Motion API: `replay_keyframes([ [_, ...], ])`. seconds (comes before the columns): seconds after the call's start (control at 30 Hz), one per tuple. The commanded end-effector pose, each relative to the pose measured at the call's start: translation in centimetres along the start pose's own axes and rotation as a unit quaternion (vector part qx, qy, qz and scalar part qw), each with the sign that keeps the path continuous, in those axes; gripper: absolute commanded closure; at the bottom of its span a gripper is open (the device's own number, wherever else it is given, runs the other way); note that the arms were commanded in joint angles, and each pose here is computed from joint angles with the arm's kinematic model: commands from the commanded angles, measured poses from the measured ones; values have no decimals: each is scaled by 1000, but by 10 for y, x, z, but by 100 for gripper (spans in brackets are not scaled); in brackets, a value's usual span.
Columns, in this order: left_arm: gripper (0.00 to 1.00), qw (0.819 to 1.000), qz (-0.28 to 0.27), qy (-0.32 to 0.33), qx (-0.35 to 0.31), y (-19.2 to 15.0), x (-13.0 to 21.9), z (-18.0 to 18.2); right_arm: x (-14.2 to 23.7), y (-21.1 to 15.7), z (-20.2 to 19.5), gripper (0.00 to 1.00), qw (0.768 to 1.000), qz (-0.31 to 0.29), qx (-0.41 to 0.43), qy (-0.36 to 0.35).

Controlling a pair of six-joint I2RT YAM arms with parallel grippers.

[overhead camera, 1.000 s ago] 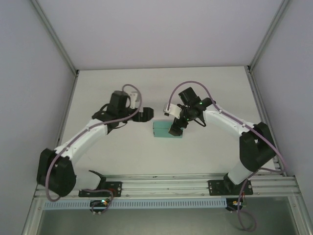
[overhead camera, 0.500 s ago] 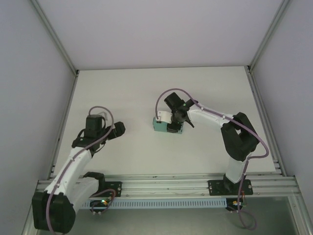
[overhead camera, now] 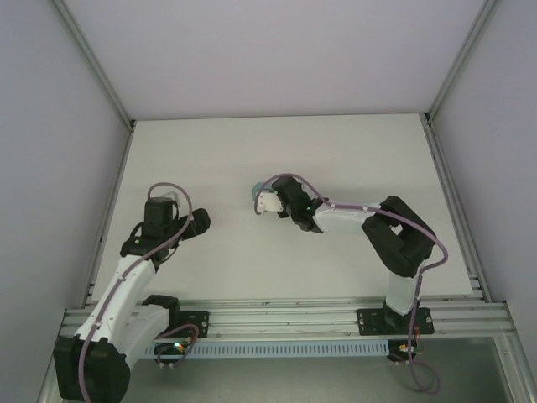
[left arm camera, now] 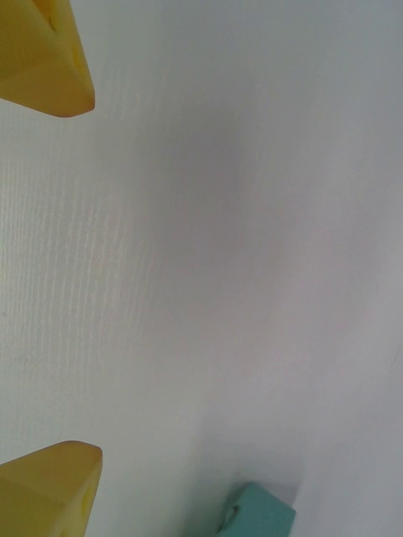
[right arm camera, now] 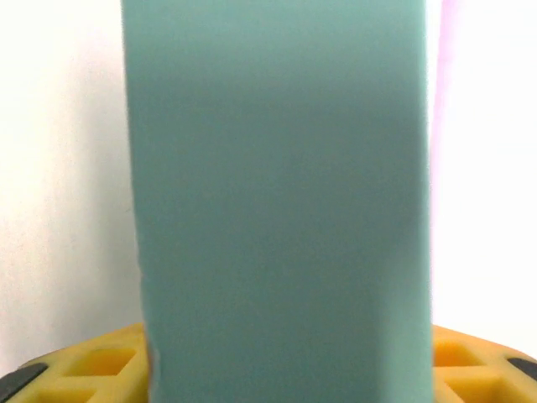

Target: Assemble paper box

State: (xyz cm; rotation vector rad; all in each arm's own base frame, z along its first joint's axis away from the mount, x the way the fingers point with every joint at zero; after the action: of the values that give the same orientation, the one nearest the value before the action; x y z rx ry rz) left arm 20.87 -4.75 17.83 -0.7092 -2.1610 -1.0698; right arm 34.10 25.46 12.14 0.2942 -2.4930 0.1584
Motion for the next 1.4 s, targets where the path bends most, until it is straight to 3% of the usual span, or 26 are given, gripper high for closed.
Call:
replay_keyframes([
  [0.0,0,1000,-10,-5,-5,5,4,-3,6,2,5,31,999,23,23,-23],
  [0.13,0,1000,-18,-9,-10,10,8,-6,61,10,9,0,998,-7,-16,64],
  [0.3,0,999,-52,-6,-14,19,6,-8,125,-2,11,0,977,-62,-120,165],
  [0.4,0,993,-107,22,-36,31,-1,-3,131,-30,6,0,962,-62,-235,122],
  [0.47,0,985,-157,51,-55,40,-7,5,125,-66,-3,0,929,-50,-361,57],
  [0.6,0,960,-248,97,-86,64,-16,25,116,-170,0,0,794,-5,-595,-123],
  [0.7,0,948,-287,89,-102,81,-20,33,114,-220,24,0,716,7,-666,-210],
  [0.73,0,947,-291,83,-108,84,-23,35,112,-228,32,0,707,5,-672,-221],
  [0.87,0,940,-309,80,-120,89,-42,56,96,-235,46,0,702,-4,-665,-255],
  [0.97,0,935,-323,49,-137,85,-57,65,66,-232,55,0,719,-25,-657,-225],
  [1.0,0,943,-302,49,-133,87,-60,64,62,-234,51,0,716,-13,-659,-227],
  [1.07,0,947,-285,31,-142,92,-64,63,57,-244,49,0,706,0,-686,-176],
  [1.17,0,951,-269,-18,-155,90,-63,61,59,-246,51,0,701,-7,-688,-186],
  [1.37,0,943,-295,-16,-155,83,-56,63,60,-246,51,0,702,-9,-686,-190],
])
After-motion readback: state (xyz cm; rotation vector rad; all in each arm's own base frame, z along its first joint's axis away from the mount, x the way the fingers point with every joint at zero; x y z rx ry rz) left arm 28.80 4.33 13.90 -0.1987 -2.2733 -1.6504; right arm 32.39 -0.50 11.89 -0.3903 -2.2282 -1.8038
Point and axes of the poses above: each hand's point on the last joint's axis, 136 mm out from that joint toward the fingers, its own x axis back along the fingers, its own z axis along the line the jaws close on, y = z × x, the point moved 8 cm from there along x, back along the fingers, and after that the axes turned 13 degrees about x, right-handed, at the moved point
